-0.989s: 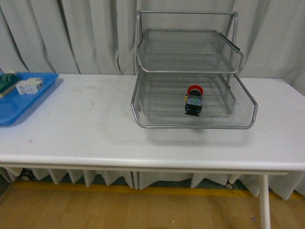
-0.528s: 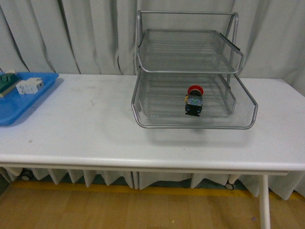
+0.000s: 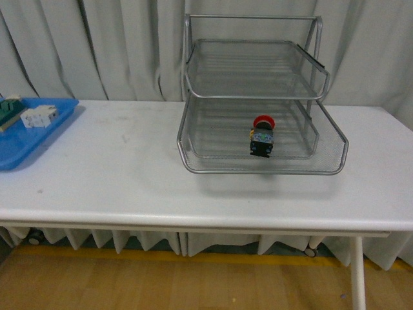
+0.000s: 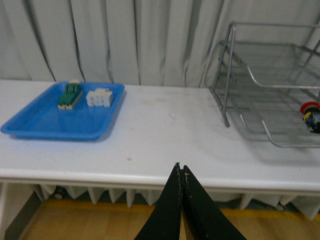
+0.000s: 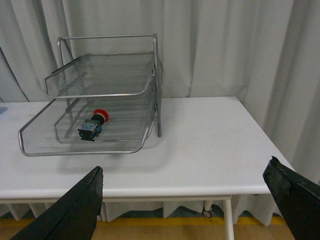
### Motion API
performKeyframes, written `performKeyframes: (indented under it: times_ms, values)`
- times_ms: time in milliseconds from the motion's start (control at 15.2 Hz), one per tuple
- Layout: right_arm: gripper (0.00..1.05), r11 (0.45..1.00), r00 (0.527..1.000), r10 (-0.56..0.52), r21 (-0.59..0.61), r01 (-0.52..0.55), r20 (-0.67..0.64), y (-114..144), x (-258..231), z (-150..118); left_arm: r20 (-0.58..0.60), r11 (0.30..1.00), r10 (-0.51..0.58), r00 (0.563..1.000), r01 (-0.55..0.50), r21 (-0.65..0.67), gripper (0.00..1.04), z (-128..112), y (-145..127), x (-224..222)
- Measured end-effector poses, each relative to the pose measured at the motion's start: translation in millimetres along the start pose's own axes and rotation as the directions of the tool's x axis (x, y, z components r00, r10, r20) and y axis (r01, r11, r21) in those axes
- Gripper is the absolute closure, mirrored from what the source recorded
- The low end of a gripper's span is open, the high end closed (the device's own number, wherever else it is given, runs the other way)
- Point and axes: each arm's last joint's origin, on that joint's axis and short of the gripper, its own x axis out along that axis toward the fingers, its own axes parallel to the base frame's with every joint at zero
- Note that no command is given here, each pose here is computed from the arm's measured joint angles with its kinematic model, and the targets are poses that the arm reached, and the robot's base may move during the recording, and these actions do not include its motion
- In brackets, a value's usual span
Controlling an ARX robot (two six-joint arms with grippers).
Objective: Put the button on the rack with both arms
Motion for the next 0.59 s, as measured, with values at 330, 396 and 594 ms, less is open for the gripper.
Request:
performKeyframes:
  times_ms: [330,396,594]
  values:
    - [0.06,1.000,1.000,0.001,0.000,-0.001,0.001,0.0,0.0,0.1,0.032,1.000,0.000,0.999,0.000,0.000,1.03,2.6,0.0,-1.3]
    - [0.06,1.000,1.000,0.001,0.000,-0.001,0.000,0.0,0.0,0.0,0.032,1.000,0.000,0.999,0.000,0.000,0.99,2.7,0.0,-1.3]
    - [0.06,1.000,1.000,0.001,0.000,-0.001,0.000,0.0,0.0,0.0,0.032,1.000,0.000,0.999,0.000,0.000,0.59,2.6,0.0,-1.3]
